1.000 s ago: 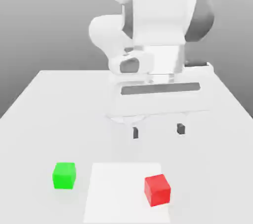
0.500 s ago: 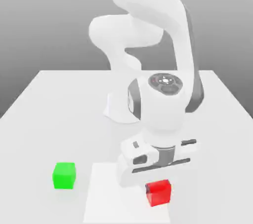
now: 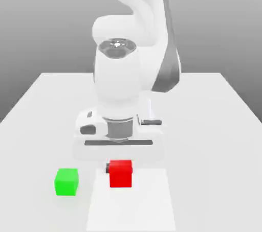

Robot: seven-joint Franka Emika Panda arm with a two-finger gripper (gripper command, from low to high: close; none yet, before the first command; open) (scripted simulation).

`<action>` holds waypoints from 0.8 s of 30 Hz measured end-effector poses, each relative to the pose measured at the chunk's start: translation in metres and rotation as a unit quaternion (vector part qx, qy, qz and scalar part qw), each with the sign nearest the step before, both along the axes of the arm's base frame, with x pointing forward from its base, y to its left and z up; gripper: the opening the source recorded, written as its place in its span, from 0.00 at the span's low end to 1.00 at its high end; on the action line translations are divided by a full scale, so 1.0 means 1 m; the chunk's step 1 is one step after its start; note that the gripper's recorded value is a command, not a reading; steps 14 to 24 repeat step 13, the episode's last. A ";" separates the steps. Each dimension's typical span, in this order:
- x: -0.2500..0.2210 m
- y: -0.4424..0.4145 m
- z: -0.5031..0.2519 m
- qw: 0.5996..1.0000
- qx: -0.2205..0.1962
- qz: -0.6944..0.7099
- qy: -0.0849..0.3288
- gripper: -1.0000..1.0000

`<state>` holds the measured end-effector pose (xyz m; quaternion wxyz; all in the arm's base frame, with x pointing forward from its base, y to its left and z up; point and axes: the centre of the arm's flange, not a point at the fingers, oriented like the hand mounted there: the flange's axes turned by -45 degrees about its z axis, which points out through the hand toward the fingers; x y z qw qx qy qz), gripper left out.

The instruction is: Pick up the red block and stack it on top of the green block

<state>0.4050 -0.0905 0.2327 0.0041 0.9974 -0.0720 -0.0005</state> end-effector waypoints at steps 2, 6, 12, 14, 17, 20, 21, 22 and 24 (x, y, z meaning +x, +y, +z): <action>-0.017 -0.040 0.006 0.998 0.001 -0.055 0.000 0.00; -0.041 -0.080 0.000 0.993 0.004 -0.116 -0.001 0.00; -0.042 -0.080 -0.048 0.993 0.004 -0.117 -0.001 1.00; -0.042 -0.080 -0.048 0.993 0.004 -0.117 -0.001 1.00; -0.042 -0.080 -0.048 0.993 0.004 -0.117 -0.001 1.00; -0.042 -0.080 -0.048 0.993 0.004 -0.117 -0.001 1.00; -0.042 -0.080 -0.048 0.993 0.004 -0.117 -0.001 1.00; -0.042 -0.080 -0.048 0.993 0.004 -0.117 -0.001 1.00; -0.042 -0.080 -0.048 0.993 0.004 -0.117 -0.001 1.00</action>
